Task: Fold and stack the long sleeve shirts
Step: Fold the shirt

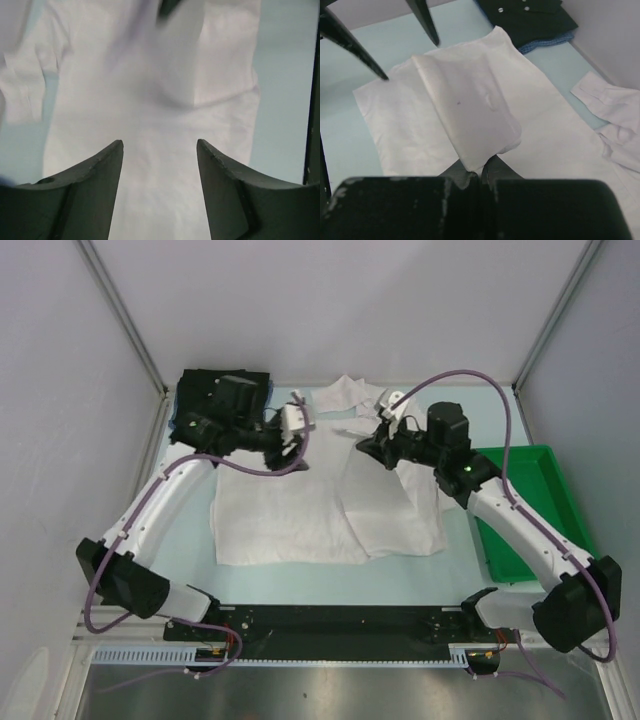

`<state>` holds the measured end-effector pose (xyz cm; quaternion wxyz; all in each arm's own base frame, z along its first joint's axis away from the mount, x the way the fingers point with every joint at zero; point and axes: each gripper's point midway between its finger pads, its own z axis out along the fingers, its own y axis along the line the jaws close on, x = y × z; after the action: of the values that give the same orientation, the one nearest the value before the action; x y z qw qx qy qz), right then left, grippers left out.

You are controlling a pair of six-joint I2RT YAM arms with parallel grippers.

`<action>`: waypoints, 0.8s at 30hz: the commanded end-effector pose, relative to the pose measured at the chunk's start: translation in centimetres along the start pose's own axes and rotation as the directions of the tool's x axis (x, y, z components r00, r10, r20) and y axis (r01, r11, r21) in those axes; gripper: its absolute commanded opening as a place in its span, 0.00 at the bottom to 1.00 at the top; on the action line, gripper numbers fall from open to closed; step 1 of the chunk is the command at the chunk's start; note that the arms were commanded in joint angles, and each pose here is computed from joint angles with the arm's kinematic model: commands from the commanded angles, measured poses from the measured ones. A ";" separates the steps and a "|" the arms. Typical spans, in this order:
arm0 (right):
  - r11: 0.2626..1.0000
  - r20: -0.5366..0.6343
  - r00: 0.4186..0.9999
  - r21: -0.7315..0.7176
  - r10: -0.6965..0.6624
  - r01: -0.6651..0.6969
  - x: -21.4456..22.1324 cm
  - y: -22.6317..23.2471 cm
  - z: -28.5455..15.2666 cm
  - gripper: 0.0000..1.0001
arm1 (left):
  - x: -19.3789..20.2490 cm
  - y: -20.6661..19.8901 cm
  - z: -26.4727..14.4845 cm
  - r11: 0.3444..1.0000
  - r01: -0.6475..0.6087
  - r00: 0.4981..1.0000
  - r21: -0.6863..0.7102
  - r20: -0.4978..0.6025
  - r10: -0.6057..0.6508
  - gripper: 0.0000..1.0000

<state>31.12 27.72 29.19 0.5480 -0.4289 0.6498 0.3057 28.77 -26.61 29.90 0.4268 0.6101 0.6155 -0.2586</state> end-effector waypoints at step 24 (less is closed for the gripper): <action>0.983 0.143 0.989 0.183 -0.035 0.009 -4.8 2.3 -12.6 0.00 | 36.5 -15.5 -9.0 0.999 0.031 0.677 0.030 -0.736 0.002 0.52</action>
<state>23.94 19.75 34.91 0.6158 -0.3766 0.6324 0.2812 14.13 -2.98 1.44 0.1262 0.6421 0.7537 -0.0606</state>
